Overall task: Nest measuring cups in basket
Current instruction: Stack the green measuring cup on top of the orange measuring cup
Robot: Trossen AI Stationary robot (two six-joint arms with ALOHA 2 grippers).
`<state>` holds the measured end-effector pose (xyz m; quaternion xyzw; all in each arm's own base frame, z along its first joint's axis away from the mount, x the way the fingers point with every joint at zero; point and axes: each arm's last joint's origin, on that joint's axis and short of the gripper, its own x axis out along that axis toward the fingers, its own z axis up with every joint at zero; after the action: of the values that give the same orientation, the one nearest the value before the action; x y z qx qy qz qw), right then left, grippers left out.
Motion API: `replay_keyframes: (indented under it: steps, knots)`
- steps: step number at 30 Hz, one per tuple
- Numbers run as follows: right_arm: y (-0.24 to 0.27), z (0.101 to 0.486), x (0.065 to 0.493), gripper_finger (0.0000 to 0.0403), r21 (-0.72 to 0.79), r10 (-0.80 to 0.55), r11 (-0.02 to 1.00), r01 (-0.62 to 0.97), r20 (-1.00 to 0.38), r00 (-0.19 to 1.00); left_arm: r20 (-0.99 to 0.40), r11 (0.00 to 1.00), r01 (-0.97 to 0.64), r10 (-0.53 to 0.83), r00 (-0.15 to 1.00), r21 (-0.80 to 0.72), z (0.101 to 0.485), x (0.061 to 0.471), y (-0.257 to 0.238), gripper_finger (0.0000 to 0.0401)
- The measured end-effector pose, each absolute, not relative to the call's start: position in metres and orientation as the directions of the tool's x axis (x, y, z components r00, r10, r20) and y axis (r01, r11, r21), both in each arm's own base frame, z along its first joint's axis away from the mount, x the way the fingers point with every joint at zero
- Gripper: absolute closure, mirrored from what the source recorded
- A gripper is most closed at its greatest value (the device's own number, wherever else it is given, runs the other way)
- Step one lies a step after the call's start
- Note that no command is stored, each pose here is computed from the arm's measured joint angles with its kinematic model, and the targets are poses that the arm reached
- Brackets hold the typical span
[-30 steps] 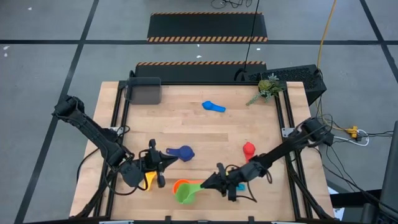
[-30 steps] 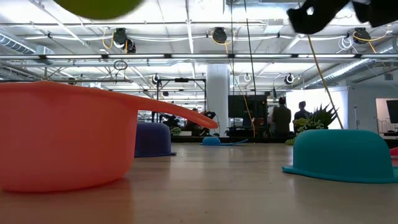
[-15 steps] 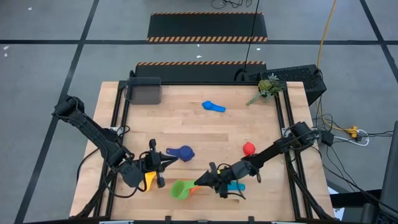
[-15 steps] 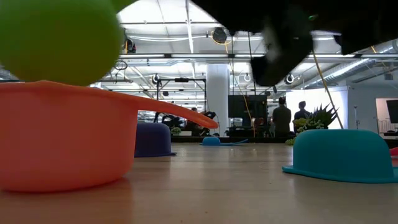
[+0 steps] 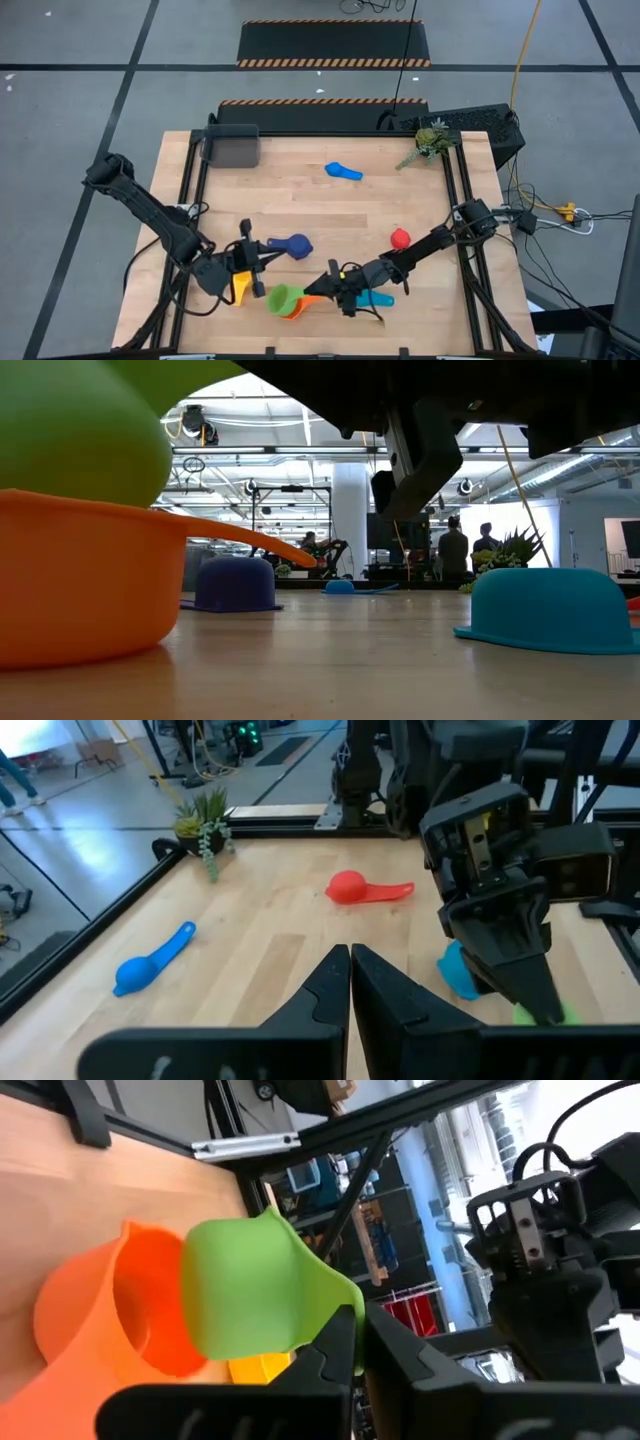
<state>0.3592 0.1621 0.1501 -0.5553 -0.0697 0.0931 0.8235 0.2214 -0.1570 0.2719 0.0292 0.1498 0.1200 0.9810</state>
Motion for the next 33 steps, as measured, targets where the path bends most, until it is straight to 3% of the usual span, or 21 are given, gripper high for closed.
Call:
replay_keyframes:
  steps: [22, 33]
  knots:
    - [0.158, 0.142, 0.361, 0.0402, -0.912, 0.219, 0.382, -0.153, -0.072, 0.973, -0.279, 0.972, -0.223, 0.235, 0.931, 0.074, 0.276, 0.219, -0.156, 0.0382]
    - [0.157, 0.138, 0.360, 0.0368, -0.911, 0.218, 0.368, -0.184, -0.108, 0.970, -0.280, 0.972, -0.223, 0.235, 0.931, 0.074, 0.276, 0.219, -0.156, 0.0382]
